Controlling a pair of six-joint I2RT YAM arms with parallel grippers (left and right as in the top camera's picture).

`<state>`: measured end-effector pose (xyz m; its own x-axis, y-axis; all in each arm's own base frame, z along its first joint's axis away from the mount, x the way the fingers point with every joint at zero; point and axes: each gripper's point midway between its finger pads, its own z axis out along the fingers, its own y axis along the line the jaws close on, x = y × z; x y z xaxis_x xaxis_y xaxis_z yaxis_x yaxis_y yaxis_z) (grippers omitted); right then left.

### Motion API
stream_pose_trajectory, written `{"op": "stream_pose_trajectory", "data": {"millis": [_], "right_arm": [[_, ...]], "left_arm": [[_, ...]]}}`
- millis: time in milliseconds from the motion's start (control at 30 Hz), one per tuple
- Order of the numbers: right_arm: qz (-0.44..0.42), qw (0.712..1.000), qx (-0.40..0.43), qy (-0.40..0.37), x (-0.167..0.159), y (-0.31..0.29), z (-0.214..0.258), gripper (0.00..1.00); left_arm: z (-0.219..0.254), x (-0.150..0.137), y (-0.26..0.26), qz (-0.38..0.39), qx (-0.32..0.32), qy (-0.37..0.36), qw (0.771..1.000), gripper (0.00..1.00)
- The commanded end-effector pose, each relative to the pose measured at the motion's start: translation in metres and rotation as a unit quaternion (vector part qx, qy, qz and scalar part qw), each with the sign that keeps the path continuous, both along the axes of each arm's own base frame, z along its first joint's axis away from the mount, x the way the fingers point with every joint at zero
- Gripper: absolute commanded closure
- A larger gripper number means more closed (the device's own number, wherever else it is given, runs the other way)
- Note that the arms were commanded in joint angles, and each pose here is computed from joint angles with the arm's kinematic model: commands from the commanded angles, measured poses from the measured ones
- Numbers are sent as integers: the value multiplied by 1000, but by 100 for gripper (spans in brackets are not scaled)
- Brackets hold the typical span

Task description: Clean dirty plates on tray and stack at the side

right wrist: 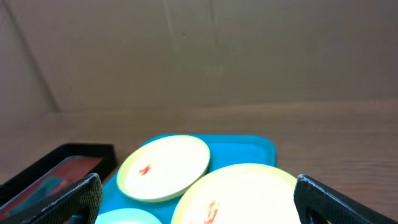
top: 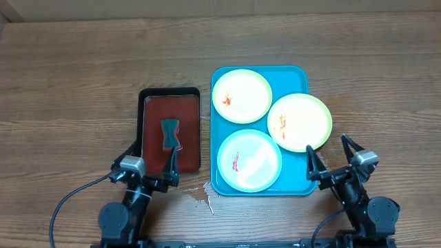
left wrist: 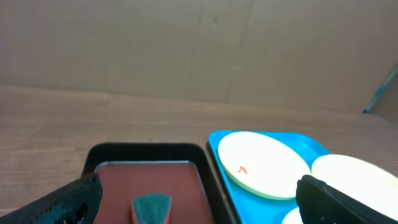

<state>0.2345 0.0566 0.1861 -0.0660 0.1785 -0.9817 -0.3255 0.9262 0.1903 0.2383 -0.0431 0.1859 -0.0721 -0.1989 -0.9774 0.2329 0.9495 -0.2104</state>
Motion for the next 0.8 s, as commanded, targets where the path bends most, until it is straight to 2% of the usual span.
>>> {"op": "stream_pose_trajectory", "data": {"millis": [0, 133, 333, 467, 533, 667, 733, 767], "right_arm": [[20, 999, 3, -49, -16, 6, 60, 0], [19, 1000, 3, -15, -23, 6, 94, 0], [19, 992, 8, 125, -15, 6, 122, 0], [28, 979, 19, 202, -4, 10, 136, 0], [62, 969, 62, 231, 1, 23, 146, 0], [112, 952, 100, 267, 7, 40, 142, 0], [106, 938, 108, 311, 13, 40, 122, 14], [97, 929, 111, 340, 14, 39, 108, 16]], "left_arm": [[58, -10, 1, 0, 0, -35, 999, 0], [87, -6, 1, 2, 1, 22, 1000, 0], [115, 16, -12, -37, -3, 179, 983, 0], [116, 31, -15, -43, -8, 301, 953, 0], [111, 35, -17, -47, -11, 360, 932, 0], [99, 39, -25, -66, -29, 431, 899, 0], [92, 38, -37, -98, -51, 460, 881, 0], [88, 37, -42, -111, -58, 473, 872, 0]]}}
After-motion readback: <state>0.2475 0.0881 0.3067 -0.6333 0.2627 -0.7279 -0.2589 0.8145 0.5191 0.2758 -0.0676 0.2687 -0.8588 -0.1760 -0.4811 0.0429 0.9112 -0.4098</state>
